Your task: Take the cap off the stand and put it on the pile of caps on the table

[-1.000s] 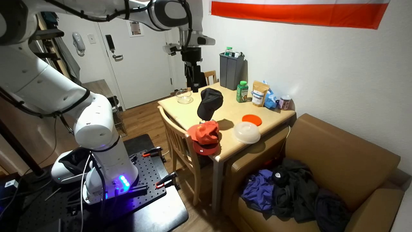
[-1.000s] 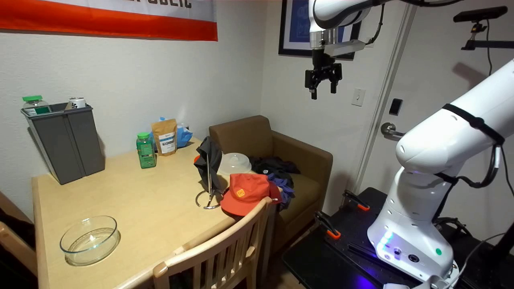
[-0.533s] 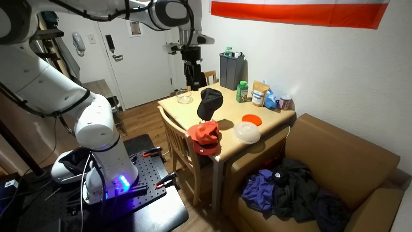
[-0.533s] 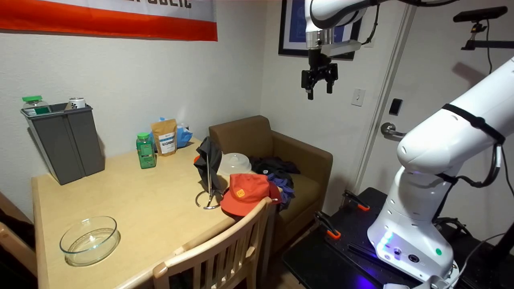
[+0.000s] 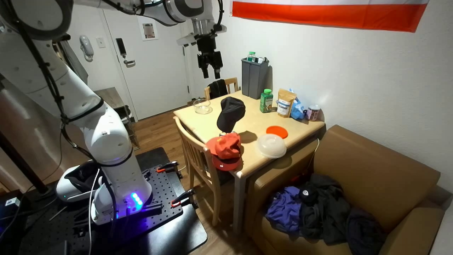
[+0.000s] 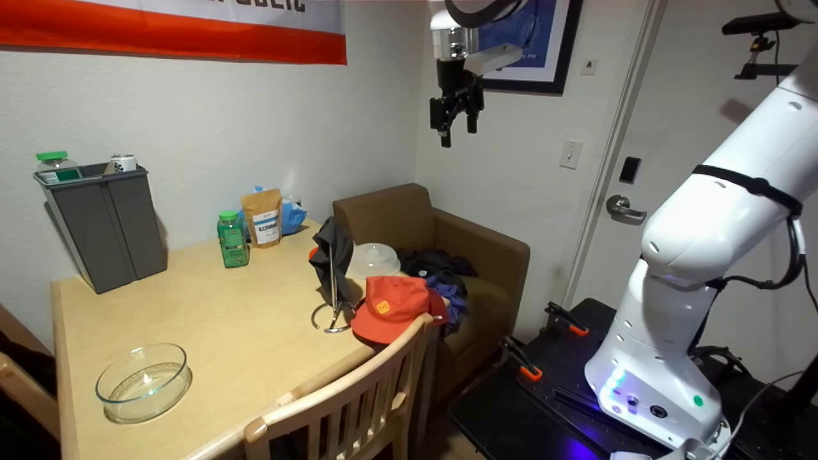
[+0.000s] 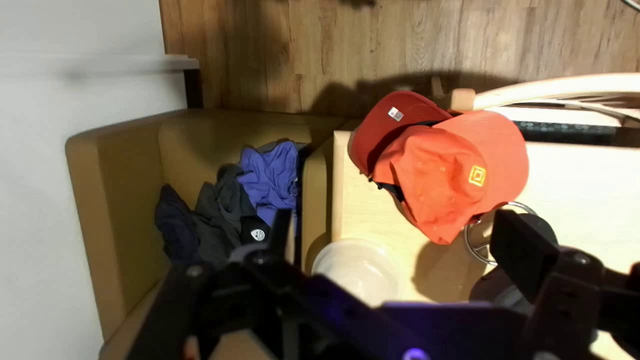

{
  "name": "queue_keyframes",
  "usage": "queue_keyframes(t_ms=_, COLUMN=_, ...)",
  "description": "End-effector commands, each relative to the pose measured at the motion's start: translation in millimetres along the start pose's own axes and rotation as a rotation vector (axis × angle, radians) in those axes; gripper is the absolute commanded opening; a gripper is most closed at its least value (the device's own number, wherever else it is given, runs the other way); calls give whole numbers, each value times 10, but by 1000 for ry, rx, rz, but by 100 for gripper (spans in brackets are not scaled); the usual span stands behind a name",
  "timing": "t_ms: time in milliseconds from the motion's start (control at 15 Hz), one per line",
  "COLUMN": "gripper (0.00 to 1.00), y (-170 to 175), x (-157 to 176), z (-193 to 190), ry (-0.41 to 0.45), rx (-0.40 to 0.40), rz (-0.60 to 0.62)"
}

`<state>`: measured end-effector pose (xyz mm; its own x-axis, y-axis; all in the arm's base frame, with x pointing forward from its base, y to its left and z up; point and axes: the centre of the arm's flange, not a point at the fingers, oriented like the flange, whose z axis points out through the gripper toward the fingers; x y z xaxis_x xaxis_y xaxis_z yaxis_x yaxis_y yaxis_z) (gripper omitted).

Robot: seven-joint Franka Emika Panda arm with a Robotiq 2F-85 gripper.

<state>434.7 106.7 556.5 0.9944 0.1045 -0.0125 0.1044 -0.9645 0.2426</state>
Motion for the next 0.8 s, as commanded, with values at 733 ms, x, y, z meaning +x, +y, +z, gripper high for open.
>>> queue_keyframes(t_ms=733, gripper=100, y=-918, x=860, z=229, ry=-57, rx=88, rz=-128)
